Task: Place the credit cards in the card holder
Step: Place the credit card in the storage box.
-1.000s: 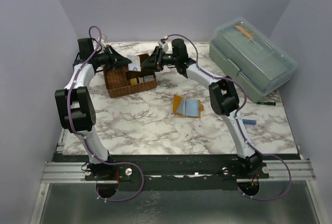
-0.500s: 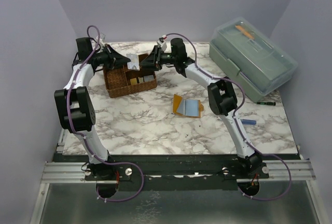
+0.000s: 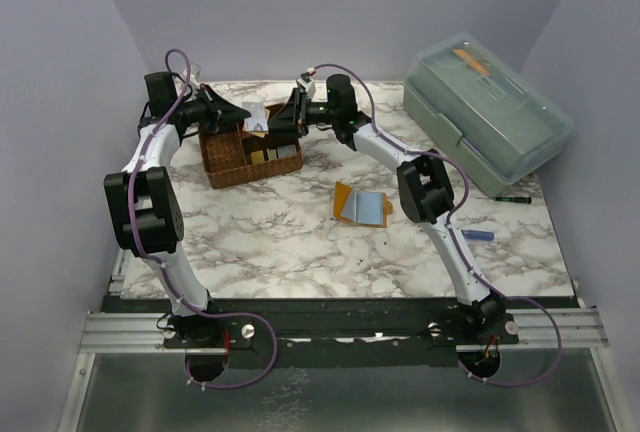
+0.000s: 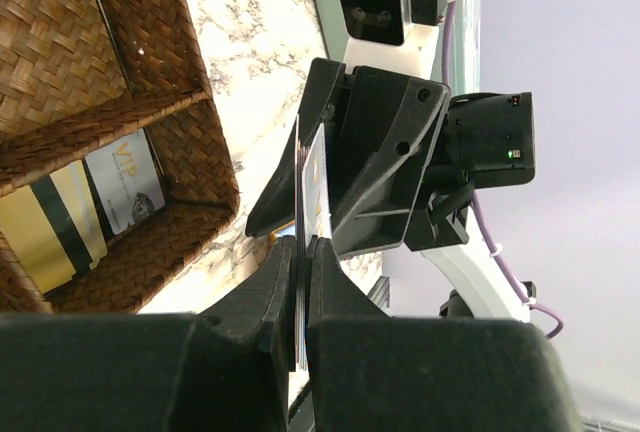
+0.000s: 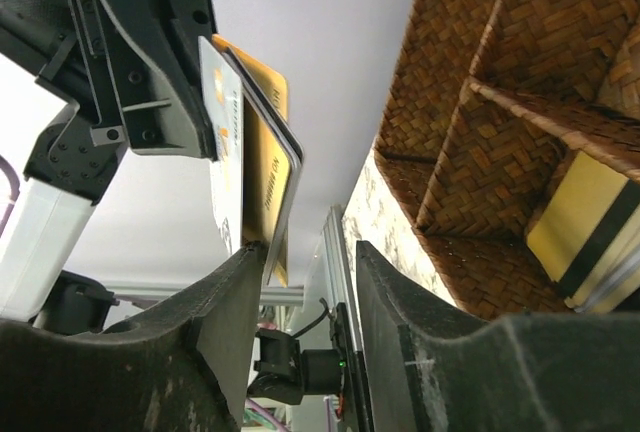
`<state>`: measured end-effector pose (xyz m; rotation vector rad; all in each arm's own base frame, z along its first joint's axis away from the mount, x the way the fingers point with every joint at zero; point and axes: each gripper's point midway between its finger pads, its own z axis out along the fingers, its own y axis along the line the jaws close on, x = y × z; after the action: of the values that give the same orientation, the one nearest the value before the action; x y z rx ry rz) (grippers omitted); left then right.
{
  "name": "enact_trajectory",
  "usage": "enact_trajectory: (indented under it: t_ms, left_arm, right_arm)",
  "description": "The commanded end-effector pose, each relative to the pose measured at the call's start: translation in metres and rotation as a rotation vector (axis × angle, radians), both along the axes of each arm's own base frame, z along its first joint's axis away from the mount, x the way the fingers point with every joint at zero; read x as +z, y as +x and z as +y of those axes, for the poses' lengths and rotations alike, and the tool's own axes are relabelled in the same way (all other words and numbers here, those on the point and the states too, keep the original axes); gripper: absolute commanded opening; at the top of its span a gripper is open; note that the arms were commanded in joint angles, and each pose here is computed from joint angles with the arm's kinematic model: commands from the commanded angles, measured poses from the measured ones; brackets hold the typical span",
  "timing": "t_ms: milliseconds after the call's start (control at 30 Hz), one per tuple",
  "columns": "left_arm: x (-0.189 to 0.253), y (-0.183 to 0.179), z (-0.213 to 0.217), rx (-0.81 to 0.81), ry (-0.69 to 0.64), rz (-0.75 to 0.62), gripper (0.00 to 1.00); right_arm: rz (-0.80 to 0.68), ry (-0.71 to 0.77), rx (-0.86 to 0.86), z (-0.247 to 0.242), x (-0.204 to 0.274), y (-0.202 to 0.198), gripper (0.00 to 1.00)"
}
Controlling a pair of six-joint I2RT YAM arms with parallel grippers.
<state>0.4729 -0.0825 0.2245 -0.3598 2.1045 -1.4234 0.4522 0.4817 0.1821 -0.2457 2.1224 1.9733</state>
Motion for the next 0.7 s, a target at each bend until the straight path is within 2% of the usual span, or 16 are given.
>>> enact_trajectory:
  t_ms: [0,200,333,400,567,667]
  left_arm:
    - [-0.01,-0.005,-0.009,-0.04,-0.031,0.028,0.0]
    - [-0.02,-0.005,-0.012,-0.037,-0.027,0.048,0.0]
    - [-0.027,-0.005,-0.012,-0.033,-0.024,0.064,0.0]
    - [-0.032,-0.004,-0.012,-0.026,-0.021,0.072,0.0]
    - [-0.045,-0.003,-0.01,-0.016,-0.02,0.105,0.0]
    - [-0.054,-0.004,-0.01,-0.016,-0.02,0.122,0.0]
  right_arm:
    - [-0.021,0.053,0.068,0.015,0.002,-0.02,0.48]
    - [-0.008,0.074,0.067,0.017,0.004,-0.018,0.49]
    - [0.016,0.106,0.069,0.017,0.003,-0.019,0.45]
    - [0.019,0.13,0.071,0.017,0.004,-0.019,0.39]
    - [0.034,0.137,0.048,0.016,-0.002,-0.016,0.14]
    - [0.038,0.134,0.029,0.012,-0.008,-0.015,0.06]
